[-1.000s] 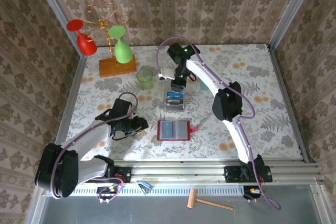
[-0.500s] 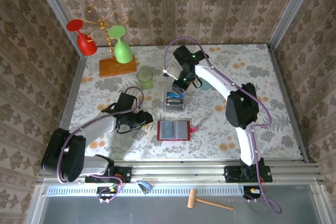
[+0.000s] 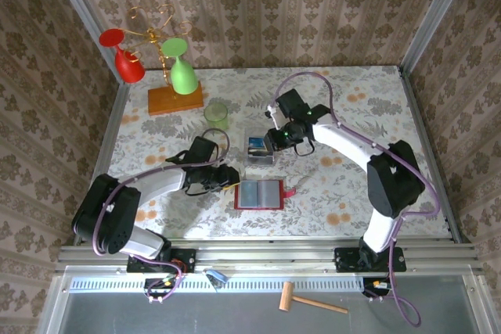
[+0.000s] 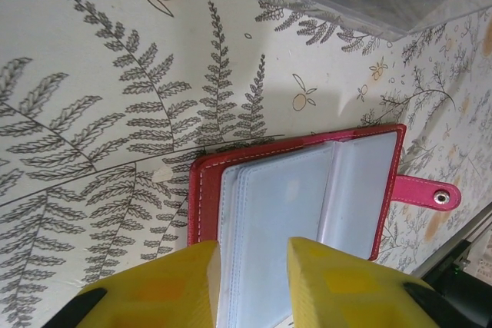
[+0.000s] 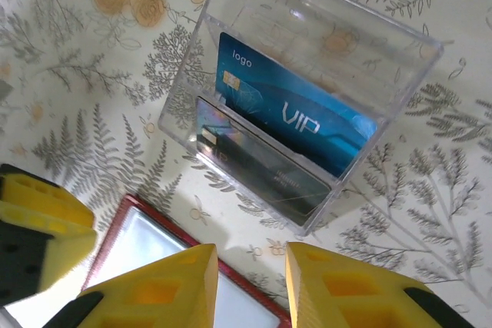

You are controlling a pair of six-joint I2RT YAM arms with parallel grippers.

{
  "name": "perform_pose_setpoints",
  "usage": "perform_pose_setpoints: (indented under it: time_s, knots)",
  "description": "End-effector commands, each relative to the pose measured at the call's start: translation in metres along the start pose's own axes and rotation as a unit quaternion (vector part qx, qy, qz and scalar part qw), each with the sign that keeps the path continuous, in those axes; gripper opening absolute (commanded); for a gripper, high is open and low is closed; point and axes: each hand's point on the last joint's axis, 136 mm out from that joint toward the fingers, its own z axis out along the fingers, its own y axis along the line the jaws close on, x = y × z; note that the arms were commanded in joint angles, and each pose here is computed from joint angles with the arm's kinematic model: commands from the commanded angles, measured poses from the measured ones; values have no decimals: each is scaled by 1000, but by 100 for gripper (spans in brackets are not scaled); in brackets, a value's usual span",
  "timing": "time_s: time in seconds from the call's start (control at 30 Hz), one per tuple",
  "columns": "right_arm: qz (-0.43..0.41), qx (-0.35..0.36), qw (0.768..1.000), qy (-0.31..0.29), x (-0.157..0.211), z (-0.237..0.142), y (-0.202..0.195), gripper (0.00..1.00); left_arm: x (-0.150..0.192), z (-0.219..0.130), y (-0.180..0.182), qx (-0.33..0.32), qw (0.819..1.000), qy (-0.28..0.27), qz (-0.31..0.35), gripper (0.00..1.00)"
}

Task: Take the credit cards out of the card holder

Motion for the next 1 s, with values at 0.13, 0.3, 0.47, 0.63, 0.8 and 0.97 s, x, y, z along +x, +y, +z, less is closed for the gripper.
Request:
perform_pose_setpoints:
  time_s: [0.13,0.3,0.47,0.63,0.8,0.97]
  knots:
    - [137,-68,988,-35,7,-7,24,27,1,3,-8,11,1000,2,5,26]
    - [191,-95,977,3,29,4,35,24,9,8,-5,10,1000,8,2,22]
    - [203,-117,972,34,50,17,51,24,18,9,0,3,1000,12,-2,21]
    - [207,-123,969,54,67,30,63,24,23,6,4,-1,1000,9,-6,18]
    - [207,-119,968,73,82,40,69,24,29,6,10,-4,1000,12,-10,16]
    - [210,-118,966,90,93,49,73,24,34,8,13,-7,1000,16,-14,12]
